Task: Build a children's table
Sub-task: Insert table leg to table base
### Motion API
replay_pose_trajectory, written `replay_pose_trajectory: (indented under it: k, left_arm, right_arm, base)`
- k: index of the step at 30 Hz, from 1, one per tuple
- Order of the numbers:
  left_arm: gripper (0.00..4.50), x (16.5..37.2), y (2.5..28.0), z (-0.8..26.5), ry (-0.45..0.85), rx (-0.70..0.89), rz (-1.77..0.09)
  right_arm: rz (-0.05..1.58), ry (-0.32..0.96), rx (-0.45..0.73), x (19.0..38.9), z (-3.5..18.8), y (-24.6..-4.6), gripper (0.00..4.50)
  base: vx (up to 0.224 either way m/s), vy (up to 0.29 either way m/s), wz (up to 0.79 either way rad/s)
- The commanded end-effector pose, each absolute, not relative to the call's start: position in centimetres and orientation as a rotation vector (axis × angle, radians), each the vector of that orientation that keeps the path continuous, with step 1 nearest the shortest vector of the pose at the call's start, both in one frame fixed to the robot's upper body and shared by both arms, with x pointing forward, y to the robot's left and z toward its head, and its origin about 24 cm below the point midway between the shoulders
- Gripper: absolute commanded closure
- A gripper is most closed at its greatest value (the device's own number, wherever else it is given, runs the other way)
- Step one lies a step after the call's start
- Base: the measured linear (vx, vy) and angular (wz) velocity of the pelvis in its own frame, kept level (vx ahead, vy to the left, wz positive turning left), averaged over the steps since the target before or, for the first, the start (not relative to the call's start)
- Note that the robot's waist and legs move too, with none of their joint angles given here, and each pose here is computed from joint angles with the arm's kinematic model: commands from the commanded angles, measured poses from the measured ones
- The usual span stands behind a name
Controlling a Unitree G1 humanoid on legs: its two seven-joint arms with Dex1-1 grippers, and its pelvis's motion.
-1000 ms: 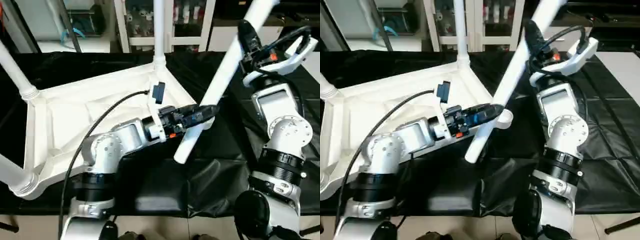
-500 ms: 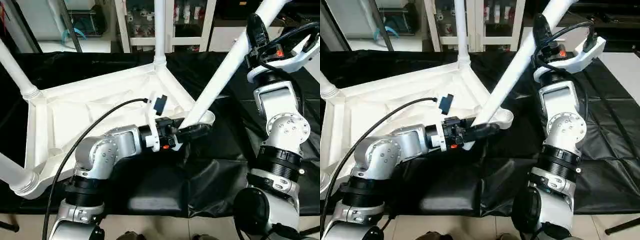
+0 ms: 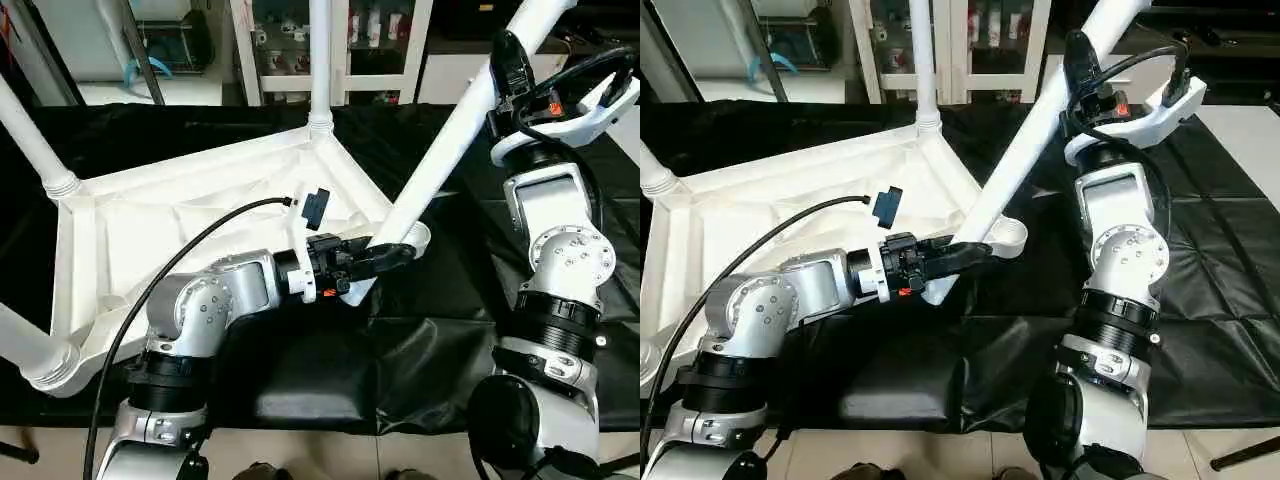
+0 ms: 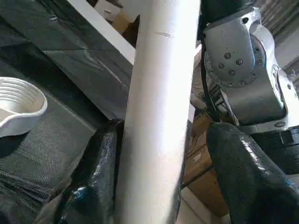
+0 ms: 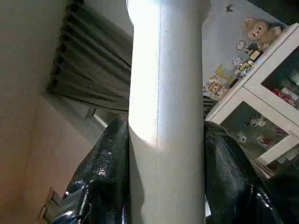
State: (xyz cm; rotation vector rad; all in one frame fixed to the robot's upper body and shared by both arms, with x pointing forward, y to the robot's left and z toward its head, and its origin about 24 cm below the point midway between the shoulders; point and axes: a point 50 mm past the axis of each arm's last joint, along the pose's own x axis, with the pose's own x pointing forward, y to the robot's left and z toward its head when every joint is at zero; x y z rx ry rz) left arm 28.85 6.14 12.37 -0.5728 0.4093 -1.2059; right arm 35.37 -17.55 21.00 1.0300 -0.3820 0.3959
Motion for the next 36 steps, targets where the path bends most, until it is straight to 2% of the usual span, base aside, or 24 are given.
replay_pose_trajectory:
  k: [1, 3, 6, 14, 16, 17, 19, 21, 23, 28, 30, 36]
  left_arm:
    - [1.68, 28.8, 5.8, 13.3, 0.378, -0.589, -1.243]
    - [2.01, 28.8, 5.8, 13.3, 0.372, -0.596, -1.239]
    - [2.06, 28.8, 5.9, 13.3, 0.370, -0.603, -1.232]
    - [2.74, 29.0, 6.0, 13.6, 0.346, -0.624, -1.231]
    - [2.79, 29.0, 6.0, 13.7, 0.339, -0.632, -1.236]
    - [2.82, 29.0, 6.0, 13.7, 0.335, -0.639, -1.241]
    - [2.87, 28.9, 5.8, 14.0, 0.311, -0.683, -1.270]
    - [2.89, 28.8, 5.9, 14.1, 0.299, -0.715, -1.288]
    - [2.97, 28.7, 5.8, 14.2, 0.294, -0.733, -1.298]
    - [3.04, 28.5, 5.6, 14.5, 0.275, -0.752, -1.331]
    - [3.04, 28.3, 5.6, 14.8, 0.265, -0.766, -1.364]
    - [3.04, 27.6, 5.6, 15.1, 0.251, -0.789, -1.433]
  right_arm:
    - [0.411, -0.411, 1.024, 35.5, 22.1, -17.3, 2.74]
    - [0.411, -0.410, 1.023, 35.6, 22.1, -17.3, 2.74]
    - [0.410, -0.407, 1.022, 35.6, 22.1, -17.4, 2.74]
    - [0.407, -0.398, 1.002, 35.6, 22.1, -17.2, 2.74]
    - [0.401, -0.393, 0.988, 35.7, 22.0, -17.2, 2.74]
    - [0.400, -0.393, 0.983, 35.7, 22.0, -17.3, 2.39]
    - [0.405, -0.395, 0.966, 35.7, 22.1, -17.4, 2.04]
    - [0.418, -0.398, 0.953, 35.6, 22.3, -17.3, 2.01]
    - [0.432, -0.401, 0.945, 35.5, 22.5, -17.3, 1.70]
    - [0.437, -0.397, 0.934, 35.4, 22.5, -17.3, 1.39]
    - [0.436, -0.391, 0.922, 35.3, 22.5, -17.3, 1.09]
    - [0.428, -0.391, 0.903, 35.1, 22.4, -17.4, 0.64]
  base:
    - [0.000, 0.000, 0.00]
    - [0.000, 0.000, 0.00]
    - [0.000, 0.000, 0.00]
    - [0.000, 0.000, 0.00]
    - [0.000, 0.000, 0.00]
    - [0.000, 0.000, 0.00]
    - [0.000, 0.000, 0.00]
    - [0.000, 0.000, 0.00]
    - [0.000, 0.000, 0.00]
    - [0.000, 0.000, 0.00]
    - [0.000, 0.000, 0.00]
    - [0.000, 0.000, 0.00]
